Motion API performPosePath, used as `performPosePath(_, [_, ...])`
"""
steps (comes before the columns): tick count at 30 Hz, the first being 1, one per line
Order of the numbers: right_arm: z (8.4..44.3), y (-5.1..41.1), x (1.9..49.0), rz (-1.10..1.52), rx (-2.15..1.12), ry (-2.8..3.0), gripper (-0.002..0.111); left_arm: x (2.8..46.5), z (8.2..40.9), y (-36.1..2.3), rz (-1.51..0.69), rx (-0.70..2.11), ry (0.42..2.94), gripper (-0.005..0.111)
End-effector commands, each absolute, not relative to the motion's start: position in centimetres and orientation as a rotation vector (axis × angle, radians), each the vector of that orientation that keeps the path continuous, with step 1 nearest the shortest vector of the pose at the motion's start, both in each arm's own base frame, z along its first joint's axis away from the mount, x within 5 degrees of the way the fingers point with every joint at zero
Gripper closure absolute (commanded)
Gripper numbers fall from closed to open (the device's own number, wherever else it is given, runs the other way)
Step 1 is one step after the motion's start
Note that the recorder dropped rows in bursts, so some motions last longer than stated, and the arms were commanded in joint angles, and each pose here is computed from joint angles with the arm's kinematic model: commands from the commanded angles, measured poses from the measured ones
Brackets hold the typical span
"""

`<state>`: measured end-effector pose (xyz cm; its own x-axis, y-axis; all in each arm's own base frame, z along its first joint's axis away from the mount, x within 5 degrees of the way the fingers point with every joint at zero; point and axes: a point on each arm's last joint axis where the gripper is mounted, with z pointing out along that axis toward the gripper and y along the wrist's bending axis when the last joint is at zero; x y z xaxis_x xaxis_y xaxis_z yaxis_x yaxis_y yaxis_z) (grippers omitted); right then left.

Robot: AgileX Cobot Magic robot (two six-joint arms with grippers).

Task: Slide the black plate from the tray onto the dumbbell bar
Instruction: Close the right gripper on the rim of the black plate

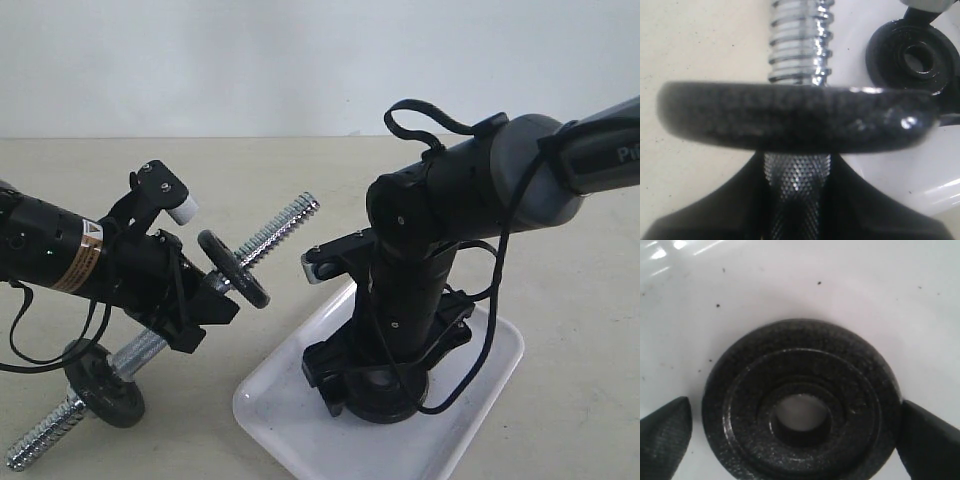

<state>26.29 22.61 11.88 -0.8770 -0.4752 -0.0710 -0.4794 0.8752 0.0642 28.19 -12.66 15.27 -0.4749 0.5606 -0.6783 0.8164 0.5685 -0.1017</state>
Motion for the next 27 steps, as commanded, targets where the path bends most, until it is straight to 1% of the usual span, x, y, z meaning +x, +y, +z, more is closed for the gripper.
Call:
performPosePath(1, [9.22, 22.59, 25.99, 0.118, -0.726, 3.057, 0.007, 28.4, 17.59, -13.19, -0.601, 1.085, 2.114, 0.102])
performPosePath(2, [9.23, 22.59, 25.99, 0.118, -0.722, 3.058, 0.008, 28.4, 17.59, -13.19, -0.601, 1.085, 2.114, 0.102])
performPosePath(3, [9.23, 22.59, 25.99, 0.118, -0.715, 3.06, 0.012, 28.4, 17.59, -13.19, -0.601, 1.085, 2.114, 0.102])
performPosePath(5, [9.23, 22.59, 25.99, 0.118, -0.715, 3.06, 0.025, 28.4, 17.59, -13.19, -0.601, 1.085, 2.114, 0.102])
performPosePath(7, [9.23, 22.59, 25.99, 0.118, -0.715, 3.06, 0.05, 28.4, 17.59, -13.19, -0.601, 1.085, 2.114, 0.102])
performPosePath(10, [9.22, 22.57, 25.98, 0.115, -0.741, 3.055, 0.096, 28.4, 17.59, -13.19, -0.601, 1.085, 2.114, 0.102])
performPosePath(11, [9.22, 22.57, 25.98, 0.115, -0.741, 3.055, 0.109, 28.4, 17.59, -13.19, -0.601, 1.085, 2.114, 0.102])
performPosePath(13, [9.22, 22.55, 25.99, 0.111, -0.745, 3.053, 0.107, 28.4, 17.59, -13.19, -0.601, 1.085, 2.114, 0.102])
performPosePath(27, [9.22, 22.5, 26.16, 0.095, -0.849, 3.007, 0.107, 28.39, 17.6, -13.2, -0.604, 1.086, 2.113, 0.102])
